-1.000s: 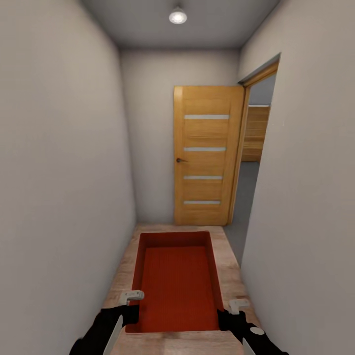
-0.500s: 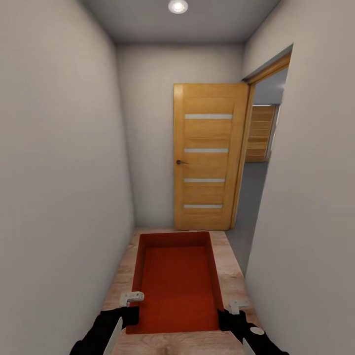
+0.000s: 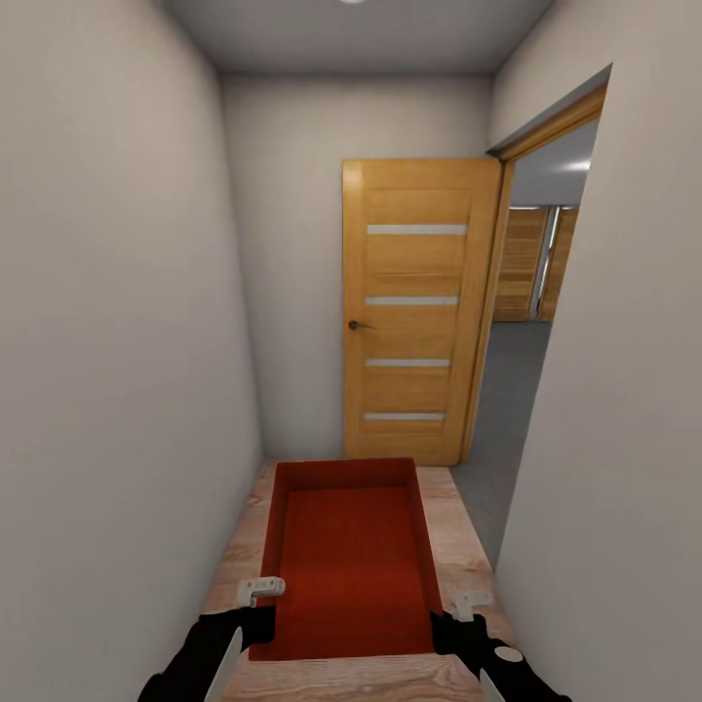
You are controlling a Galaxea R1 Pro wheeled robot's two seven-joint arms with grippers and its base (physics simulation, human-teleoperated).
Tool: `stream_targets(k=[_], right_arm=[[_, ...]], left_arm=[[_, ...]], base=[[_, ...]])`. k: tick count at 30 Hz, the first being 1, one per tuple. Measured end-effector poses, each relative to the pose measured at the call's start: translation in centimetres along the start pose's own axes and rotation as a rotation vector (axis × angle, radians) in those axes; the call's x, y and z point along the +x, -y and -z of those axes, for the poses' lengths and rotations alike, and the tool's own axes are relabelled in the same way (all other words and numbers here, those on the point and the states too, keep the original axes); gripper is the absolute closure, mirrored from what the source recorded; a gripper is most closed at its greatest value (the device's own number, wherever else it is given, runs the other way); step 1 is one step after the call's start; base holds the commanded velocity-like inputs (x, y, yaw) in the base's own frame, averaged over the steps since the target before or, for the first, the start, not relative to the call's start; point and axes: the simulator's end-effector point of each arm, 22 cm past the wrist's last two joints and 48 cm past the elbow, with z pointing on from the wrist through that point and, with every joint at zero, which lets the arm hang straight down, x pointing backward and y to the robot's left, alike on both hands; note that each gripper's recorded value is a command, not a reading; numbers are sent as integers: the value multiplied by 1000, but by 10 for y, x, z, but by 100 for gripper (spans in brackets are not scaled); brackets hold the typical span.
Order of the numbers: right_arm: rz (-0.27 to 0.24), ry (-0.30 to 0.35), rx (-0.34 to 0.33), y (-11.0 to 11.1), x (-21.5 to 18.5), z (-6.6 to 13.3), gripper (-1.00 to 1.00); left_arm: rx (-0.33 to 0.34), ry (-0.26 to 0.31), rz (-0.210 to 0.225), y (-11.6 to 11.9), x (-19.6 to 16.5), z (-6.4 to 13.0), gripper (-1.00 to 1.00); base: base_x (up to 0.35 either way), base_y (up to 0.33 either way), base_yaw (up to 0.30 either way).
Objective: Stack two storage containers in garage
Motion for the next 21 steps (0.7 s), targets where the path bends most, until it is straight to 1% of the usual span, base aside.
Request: stream_targets(k=[21], right_arm=[[-1, 0, -1, 0, 0, 0, 100]], left_arm=[[0, 0, -1, 0, -1, 0, 100]], base=[[323, 0, 0]])
